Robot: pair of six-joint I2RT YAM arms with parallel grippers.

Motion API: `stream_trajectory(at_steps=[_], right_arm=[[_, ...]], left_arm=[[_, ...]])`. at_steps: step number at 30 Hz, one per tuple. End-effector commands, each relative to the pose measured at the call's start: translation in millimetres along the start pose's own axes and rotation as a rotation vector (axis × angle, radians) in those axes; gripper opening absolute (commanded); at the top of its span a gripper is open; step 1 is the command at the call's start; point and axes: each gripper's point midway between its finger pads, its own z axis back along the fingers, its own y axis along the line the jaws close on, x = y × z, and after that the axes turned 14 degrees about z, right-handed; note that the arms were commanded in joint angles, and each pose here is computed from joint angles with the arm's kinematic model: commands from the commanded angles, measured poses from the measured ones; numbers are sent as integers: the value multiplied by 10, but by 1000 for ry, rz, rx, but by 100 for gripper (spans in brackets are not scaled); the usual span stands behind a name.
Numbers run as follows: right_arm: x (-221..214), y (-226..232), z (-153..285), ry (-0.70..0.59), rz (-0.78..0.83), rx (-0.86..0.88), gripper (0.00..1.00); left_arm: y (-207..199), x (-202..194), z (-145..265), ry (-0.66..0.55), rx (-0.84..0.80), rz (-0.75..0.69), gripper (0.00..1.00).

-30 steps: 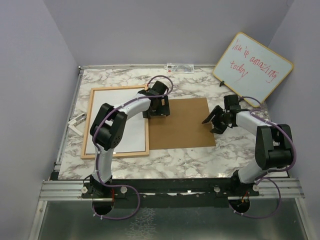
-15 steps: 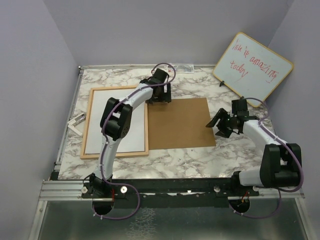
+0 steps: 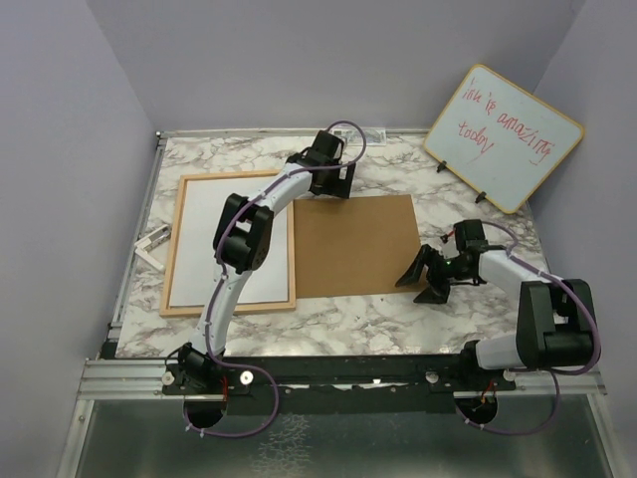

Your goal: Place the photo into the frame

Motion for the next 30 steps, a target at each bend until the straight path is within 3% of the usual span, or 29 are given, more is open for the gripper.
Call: stream_trajectory(at_steps=[1, 8, 17, 23, 30], right_arm=[[254, -98, -113, -108, -33, -45, 73], [751, -384, -145, -261, -71, -226, 73], [1534, -524, -34, -434, -57, -345, 73], [1894, -392, -146, -440, 4, -281, 73], [2031, -397, -330, -403, 59, -246, 73]], left_arm=[[-127, -447, -25, 161, -126, -37, 99], [-361, -695, -2, 259, -259, -24, 99], [-362, -1143, 82, 364, -256, -18, 97], [-267, -1401, 232, 422, -262, -33, 95], [-204, -1680, 399, 482, -290, -28, 88]])
